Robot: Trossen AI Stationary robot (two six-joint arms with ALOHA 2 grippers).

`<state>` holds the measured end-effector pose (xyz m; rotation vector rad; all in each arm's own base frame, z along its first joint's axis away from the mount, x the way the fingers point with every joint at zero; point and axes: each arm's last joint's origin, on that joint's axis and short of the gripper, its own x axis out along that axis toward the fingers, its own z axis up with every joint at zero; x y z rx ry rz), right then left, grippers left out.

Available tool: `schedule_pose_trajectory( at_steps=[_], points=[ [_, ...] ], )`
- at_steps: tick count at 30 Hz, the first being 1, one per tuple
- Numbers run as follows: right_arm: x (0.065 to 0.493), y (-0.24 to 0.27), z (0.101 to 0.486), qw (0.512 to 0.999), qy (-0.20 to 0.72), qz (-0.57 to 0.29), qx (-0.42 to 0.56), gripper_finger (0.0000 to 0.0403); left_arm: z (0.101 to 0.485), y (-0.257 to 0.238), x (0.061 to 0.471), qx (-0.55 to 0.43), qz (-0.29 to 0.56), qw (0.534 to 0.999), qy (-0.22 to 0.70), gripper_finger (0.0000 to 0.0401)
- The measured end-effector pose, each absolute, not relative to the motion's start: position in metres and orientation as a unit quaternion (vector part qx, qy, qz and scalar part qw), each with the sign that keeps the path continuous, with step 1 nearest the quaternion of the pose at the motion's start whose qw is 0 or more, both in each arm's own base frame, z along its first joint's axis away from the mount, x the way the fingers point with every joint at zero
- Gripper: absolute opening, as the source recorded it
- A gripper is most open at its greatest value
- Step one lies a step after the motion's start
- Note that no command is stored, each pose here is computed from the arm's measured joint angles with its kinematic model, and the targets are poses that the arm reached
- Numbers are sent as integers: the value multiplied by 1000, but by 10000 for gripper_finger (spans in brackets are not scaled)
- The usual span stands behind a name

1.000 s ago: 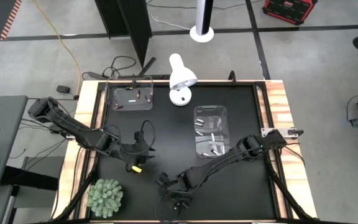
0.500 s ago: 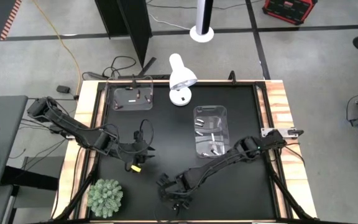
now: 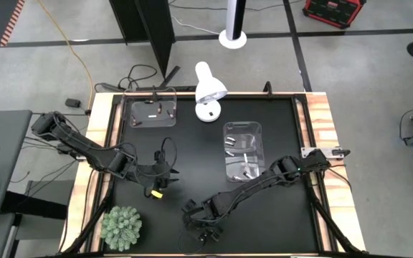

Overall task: Sort batteries
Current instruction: Put the silver battery into the bottom transparent bin

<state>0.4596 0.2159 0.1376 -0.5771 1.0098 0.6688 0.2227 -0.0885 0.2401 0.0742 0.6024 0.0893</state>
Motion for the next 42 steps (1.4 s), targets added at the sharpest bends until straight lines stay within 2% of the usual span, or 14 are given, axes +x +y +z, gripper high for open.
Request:
schedule_pose_trajectory(
  at_steps=[7, 15, 26, 35, 42],
  points=[
    [461, 213, 121, 777, 496, 298, -249, 75, 240, -88, 223, 37, 44, 953, 297, 111],
    [461, 213, 128, 777, 497, 296, -249, 12, 239, -88, 222, 39, 44, 952, 300, 111],
    [473, 204, 159, 779, 493, 288, -259, 3, 241, -89, 223, 34, 42, 955, 291, 111],
    [480, 187, 188, 808, 453, 276, -255, 1, 245, -95, 221, 36, 27, 960, 277, 111],
    [477, 181, 231, 840, 395, 270, -254, 0, 257, -93, 212, 42, 34, 967, 250, 111]
  ],
)
